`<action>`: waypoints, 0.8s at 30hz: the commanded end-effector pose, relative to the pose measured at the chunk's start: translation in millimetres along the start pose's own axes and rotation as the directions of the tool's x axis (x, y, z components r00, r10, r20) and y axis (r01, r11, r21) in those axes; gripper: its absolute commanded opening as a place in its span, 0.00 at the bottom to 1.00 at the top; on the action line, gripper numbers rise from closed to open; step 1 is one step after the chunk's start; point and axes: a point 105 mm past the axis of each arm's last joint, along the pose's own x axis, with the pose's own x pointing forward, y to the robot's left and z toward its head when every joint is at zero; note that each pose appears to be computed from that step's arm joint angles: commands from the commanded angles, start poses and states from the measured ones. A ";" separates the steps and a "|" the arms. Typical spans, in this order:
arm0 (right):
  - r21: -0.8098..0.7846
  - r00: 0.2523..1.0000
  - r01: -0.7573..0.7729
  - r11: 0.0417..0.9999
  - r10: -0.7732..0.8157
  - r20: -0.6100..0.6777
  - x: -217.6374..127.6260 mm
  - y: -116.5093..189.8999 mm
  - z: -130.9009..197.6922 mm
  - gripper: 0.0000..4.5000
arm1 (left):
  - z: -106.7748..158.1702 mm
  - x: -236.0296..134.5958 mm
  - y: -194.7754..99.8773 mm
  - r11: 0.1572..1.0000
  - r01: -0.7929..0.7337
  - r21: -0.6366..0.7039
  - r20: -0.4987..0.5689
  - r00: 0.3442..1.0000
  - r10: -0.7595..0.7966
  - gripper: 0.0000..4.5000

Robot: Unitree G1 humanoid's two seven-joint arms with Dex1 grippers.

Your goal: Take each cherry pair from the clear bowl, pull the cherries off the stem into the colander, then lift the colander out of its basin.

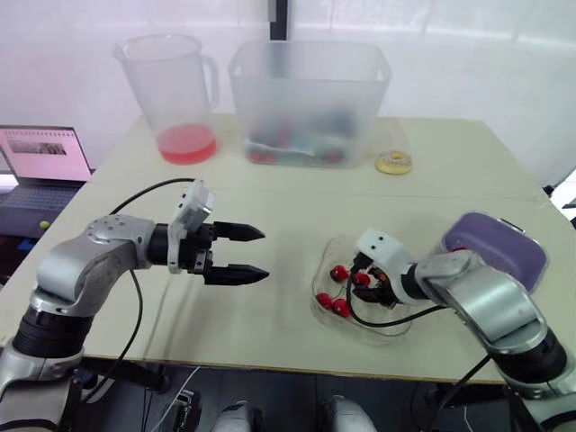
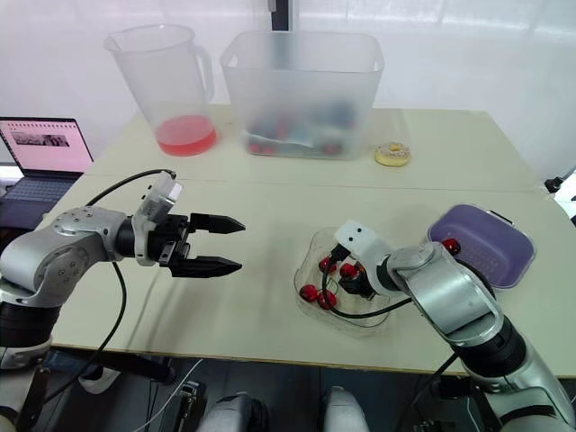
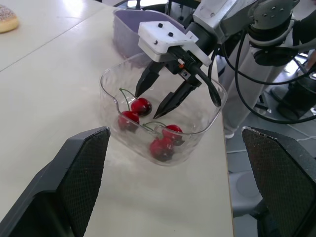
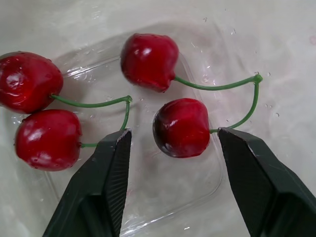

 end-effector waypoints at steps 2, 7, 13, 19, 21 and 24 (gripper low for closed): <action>-0.004 1.000 0.009 1.000 -0.009 0.006 -0.3 -2.8 4.3 0.71 | 8.8 -1.3 -2.2 0.999 0.000 0.054 0.002 1.000 0.000 1.00; -0.020 1.000 0.013 1.000 -0.013 -0.008 2.7 -7.0 2.9 0.71 | 9.2 -0.9 -1.3 0.998 -0.006 0.057 0.004 1.000 0.005 1.00; -0.010 0.999 0.033 0.999 -0.033 0.000 5.8 -11.6 4.9 0.71 | 9.3 -0.4 -0.9 0.998 -0.011 0.058 0.009 1.000 0.011 1.00; -0.012 0.999 0.037 0.999 -0.037 -0.002 7.7 -11.2 4.6 0.35 | 9.1 0.2 -0.8 0.998 -0.013 0.059 0.011 1.000 0.012 1.00; -0.022 0.999 0.036 0.999 -0.036 -0.007 6.6 -11.0 4.7 0.18 | 9.2 0.3 -0.5 0.998 -0.012 0.058 0.011 1.000 0.012 1.00; -0.036 0.999 0.031 0.999 -0.032 -0.006 1.6 -11.3 6.8 0.18 | 9.3 0.4 0.2 0.998 -0.013 0.058 0.013 1.000 0.012 1.00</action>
